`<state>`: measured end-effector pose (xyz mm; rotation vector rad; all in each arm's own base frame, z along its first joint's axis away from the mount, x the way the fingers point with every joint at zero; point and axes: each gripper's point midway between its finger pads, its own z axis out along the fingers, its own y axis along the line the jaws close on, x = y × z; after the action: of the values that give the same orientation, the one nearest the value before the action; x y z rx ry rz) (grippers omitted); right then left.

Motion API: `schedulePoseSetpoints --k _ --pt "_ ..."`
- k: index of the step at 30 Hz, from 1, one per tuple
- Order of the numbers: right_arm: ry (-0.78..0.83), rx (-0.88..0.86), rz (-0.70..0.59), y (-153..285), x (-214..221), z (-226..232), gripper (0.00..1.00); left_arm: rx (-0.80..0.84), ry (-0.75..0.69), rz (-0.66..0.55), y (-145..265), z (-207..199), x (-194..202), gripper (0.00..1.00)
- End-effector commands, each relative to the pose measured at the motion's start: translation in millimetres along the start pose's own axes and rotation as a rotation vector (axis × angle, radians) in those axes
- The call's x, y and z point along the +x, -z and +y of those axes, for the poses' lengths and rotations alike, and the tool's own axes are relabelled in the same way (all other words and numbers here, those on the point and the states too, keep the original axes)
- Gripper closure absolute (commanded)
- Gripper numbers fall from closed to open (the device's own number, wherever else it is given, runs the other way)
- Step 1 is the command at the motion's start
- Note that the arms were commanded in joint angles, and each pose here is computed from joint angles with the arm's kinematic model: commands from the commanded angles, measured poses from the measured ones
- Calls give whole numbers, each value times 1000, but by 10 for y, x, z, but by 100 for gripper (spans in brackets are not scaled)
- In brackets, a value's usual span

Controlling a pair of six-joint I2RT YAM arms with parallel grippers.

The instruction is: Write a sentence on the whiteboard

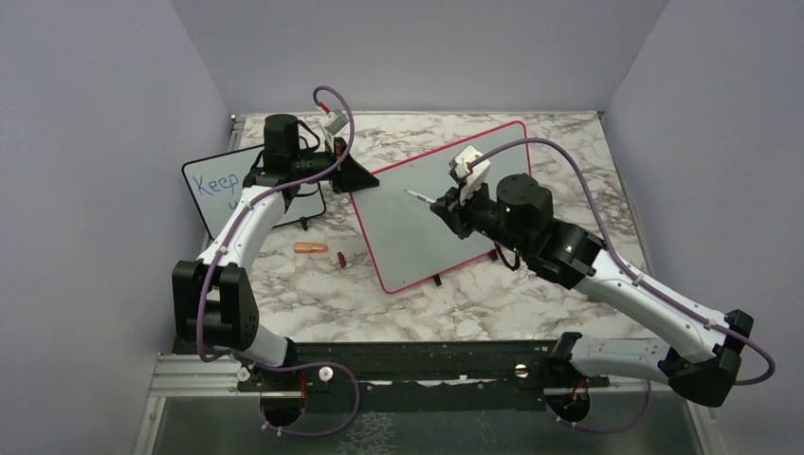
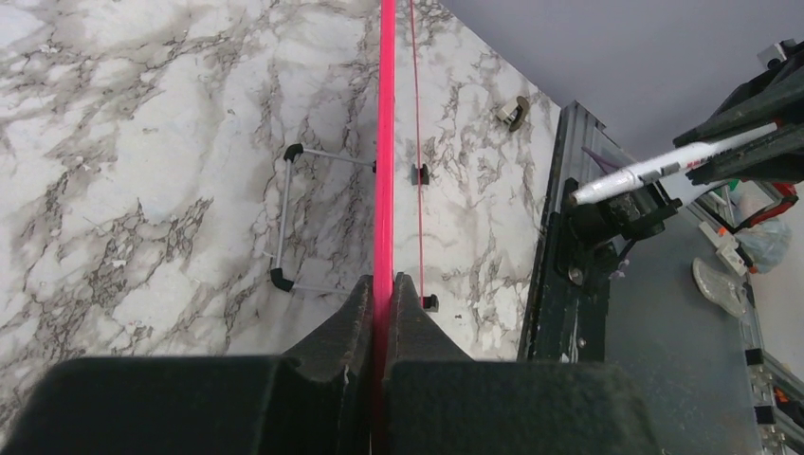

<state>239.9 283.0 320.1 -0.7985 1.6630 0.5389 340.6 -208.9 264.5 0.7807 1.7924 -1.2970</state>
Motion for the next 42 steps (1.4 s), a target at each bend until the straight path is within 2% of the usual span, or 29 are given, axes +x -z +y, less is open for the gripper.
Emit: schedulePoseSetpoints --k 1,9,24,35,42 --pt "40 128 24 -9 -66 -99 99 -65 -12 -25 21 26 73 100" --pt "46 173 57 -46 -47 127 99 -110 -22 -39 64 31 167 100" --pt "-3 59 49 -101 27 415 99 -141 -21 -37 65 107 238 100" --pt "152 220 42 -209 32 573 99 -150 -22 -27 71 122 271 100" --pt "159 253 32 -313 30 631 99 -151 -20 -26 70 122 277 100"
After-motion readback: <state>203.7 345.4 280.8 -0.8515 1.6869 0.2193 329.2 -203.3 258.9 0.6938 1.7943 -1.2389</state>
